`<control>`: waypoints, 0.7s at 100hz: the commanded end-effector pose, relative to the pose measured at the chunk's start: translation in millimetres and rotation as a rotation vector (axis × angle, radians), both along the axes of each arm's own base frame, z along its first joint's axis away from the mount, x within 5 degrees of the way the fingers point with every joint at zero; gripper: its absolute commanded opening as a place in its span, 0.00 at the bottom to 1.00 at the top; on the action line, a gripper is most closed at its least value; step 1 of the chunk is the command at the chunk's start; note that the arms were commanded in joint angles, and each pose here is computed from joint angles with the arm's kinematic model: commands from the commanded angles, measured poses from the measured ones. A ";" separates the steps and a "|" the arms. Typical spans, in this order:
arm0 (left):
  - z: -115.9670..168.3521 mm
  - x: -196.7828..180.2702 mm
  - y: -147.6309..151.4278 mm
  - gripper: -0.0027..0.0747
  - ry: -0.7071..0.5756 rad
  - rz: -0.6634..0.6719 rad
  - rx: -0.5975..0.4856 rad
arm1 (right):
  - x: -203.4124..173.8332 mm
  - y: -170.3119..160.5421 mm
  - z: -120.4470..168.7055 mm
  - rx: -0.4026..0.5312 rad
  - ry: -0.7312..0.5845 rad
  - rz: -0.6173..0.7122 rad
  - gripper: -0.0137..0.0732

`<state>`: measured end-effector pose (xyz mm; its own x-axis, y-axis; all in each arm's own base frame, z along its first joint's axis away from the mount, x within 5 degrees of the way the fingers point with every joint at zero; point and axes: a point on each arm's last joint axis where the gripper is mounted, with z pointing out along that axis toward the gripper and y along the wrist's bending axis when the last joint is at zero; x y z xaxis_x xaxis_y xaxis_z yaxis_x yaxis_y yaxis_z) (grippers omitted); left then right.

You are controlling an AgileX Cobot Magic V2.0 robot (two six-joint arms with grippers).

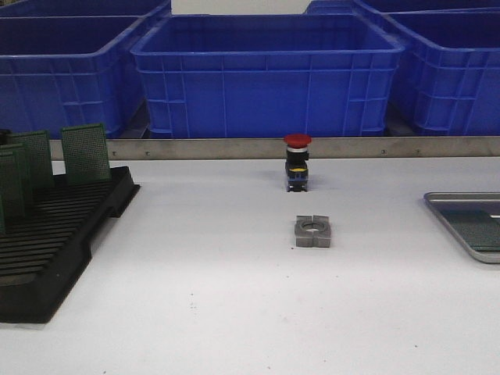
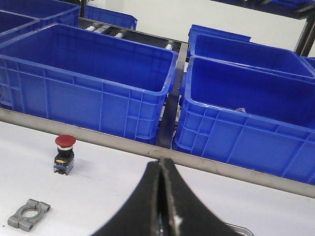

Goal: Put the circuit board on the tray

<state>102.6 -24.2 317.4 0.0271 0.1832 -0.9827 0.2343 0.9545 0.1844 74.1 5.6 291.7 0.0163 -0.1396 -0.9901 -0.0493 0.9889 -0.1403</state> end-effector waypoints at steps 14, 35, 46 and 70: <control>12.5 -5.4 5.3 0.01 -0.109 0.046 -0.002 | -0.7 -4.1 13.2 0.007 -0.075 -0.045 0.08; -12.1 -17.0 10.8 0.01 -0.092 0.081 -0.041 | -0.7 -4.1 13.2 0.007 -0.075 -0.045 0.08; -31.2 -22.7 15.5 0.01 -0.079 0.128 -0.036 | -0.7 -4.1 13.2 0.007 -0.075 -0.045 0.08; -80.2 -38.3 19.8 0.01 -0.107 0.171 -0.034 | -0.7 -4.1 13.2 0.007 -0.075 -0.045 0.08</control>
